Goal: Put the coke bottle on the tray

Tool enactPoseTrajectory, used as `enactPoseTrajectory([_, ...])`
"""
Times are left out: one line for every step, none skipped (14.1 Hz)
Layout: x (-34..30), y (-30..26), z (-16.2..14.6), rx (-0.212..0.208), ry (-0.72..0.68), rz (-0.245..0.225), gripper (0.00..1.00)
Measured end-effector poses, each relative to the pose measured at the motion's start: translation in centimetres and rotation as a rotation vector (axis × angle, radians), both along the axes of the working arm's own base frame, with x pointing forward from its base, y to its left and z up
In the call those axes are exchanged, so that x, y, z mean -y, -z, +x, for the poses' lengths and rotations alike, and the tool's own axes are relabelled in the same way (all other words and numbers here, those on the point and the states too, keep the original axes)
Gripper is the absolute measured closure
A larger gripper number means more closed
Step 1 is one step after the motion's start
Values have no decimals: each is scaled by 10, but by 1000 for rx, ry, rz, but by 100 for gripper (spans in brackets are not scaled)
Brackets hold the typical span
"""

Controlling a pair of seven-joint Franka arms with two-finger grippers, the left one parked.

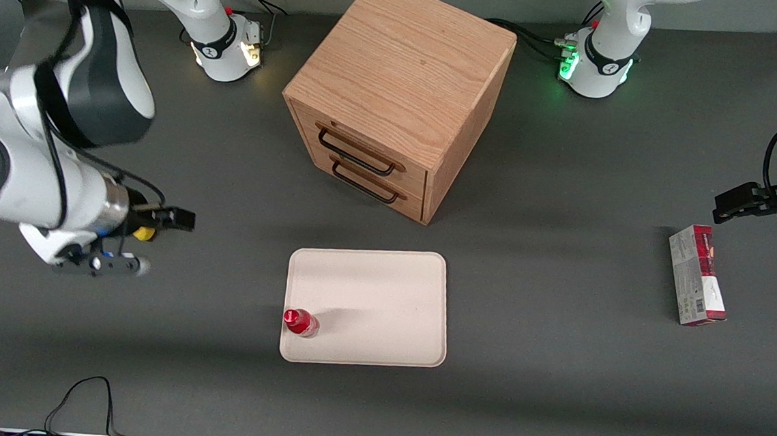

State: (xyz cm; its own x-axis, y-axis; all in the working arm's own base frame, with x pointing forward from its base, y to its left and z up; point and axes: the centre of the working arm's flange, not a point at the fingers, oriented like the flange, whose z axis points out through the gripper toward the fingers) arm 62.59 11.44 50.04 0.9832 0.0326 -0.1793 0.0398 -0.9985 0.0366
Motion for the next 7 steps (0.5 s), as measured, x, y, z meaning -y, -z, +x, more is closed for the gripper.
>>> enactPoseTrajectory([11,-5,-16,1,-17,1,0])
enactPoseTrajectory([22,-11,-32,8,-38,17,0])
enactPoseTrajectory([34,-18,-50,17,-58,36,0])
enactPoseTrajectory([44,-26,-67,27,-80,48,0])
enactPoseTrajectory([53,-37,-85,41,-97,56,0])
enactPoseTrajectory([57,-49,-99,58,-107,62,0])
enactPoseTrajectory([57,-59,-109,73,-114,64,0])
